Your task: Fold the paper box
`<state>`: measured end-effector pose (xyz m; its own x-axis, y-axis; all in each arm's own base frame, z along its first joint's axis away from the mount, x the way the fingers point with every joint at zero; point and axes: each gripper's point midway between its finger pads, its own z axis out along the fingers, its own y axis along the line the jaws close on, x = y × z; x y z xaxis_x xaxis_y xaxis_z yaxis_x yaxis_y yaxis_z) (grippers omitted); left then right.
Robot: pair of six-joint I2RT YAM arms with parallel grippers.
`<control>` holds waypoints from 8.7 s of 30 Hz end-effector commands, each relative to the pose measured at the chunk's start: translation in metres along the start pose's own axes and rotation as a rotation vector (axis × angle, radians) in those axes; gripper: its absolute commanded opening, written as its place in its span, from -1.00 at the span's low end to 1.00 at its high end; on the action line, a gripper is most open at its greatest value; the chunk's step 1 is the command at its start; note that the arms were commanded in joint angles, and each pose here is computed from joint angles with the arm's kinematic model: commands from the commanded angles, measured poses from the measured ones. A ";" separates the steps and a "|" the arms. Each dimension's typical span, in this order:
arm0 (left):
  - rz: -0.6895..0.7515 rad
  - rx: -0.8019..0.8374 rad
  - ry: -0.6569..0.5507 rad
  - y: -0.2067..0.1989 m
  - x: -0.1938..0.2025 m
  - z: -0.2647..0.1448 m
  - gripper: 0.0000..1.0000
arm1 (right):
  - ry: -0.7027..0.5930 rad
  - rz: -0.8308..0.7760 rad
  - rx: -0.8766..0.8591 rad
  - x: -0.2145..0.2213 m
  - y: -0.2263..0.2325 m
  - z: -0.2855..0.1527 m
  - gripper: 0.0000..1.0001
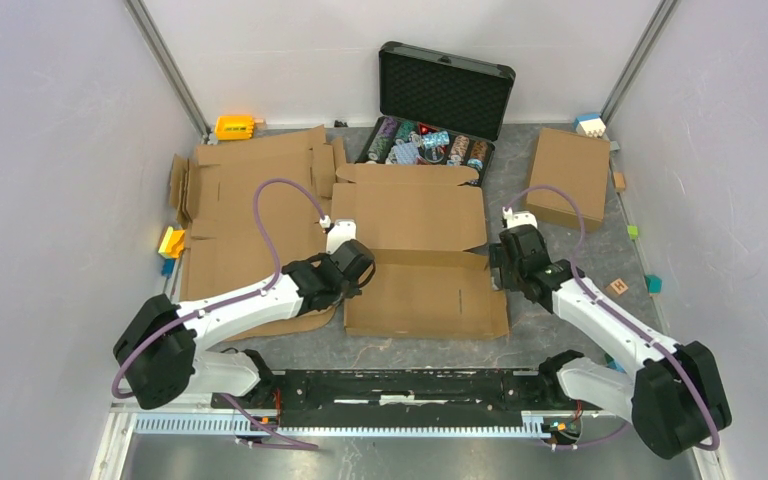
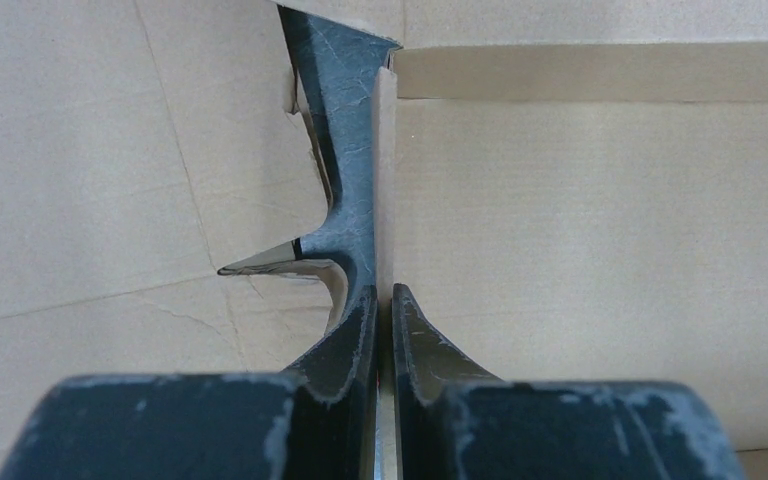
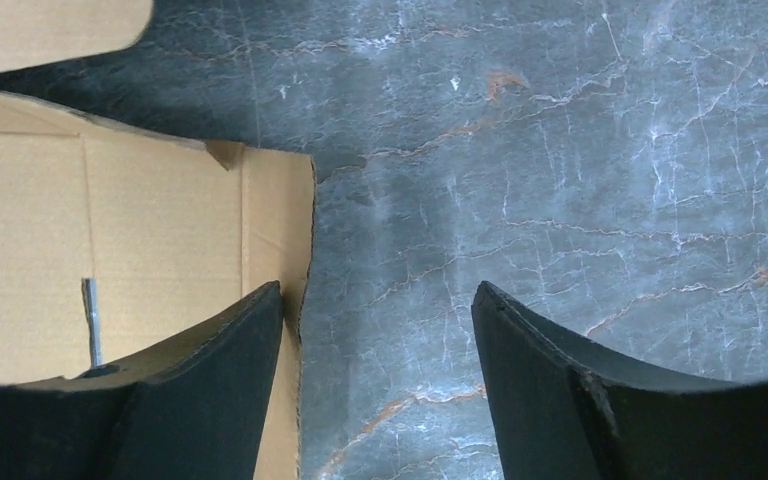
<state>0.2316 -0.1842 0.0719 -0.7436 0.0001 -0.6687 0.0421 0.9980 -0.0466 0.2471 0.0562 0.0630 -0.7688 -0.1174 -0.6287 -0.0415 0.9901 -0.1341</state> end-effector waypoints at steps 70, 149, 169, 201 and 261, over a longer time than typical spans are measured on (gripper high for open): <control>-0.077 -0.110 -0.014 0.008 -0.005 0.011 -0.93 | 0.028 -0.066 -0.386 -0.017 0.069 0.005 0.86; -0.127 -0.141 -0.059 0.012 -0.014 0.011 -0.95 | -0.201 -0.047 -0.441 -0.065 0.092 -0.075 0.84; -0.122 -0.146 -0.062 0.015 -0.013 0.011 -0.95 | -0.022 -0.163 -0.146 -0.035 0.063 -0.004 -0.07; -0.107 -0.124 -0.050 0.003 -0.013 0.011 -0.96 | -0.096 -0.126 -0.497 -0.062 0.113 -0.051 -1.00; 0.394 0.628 0.030 -0.266 0.014 -0.048 0.95 | -0.124 -0.053 -0.482 -0.045 0.088 -0.043 -1.00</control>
<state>0.1706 -0.4310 0.1051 -0.5687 0.4281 -0.7024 0.7321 0.6527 -0.1950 0.2457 0.1441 0.0998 -0.7104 -0.1810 -0.6801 -0.3765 0.9142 0.1499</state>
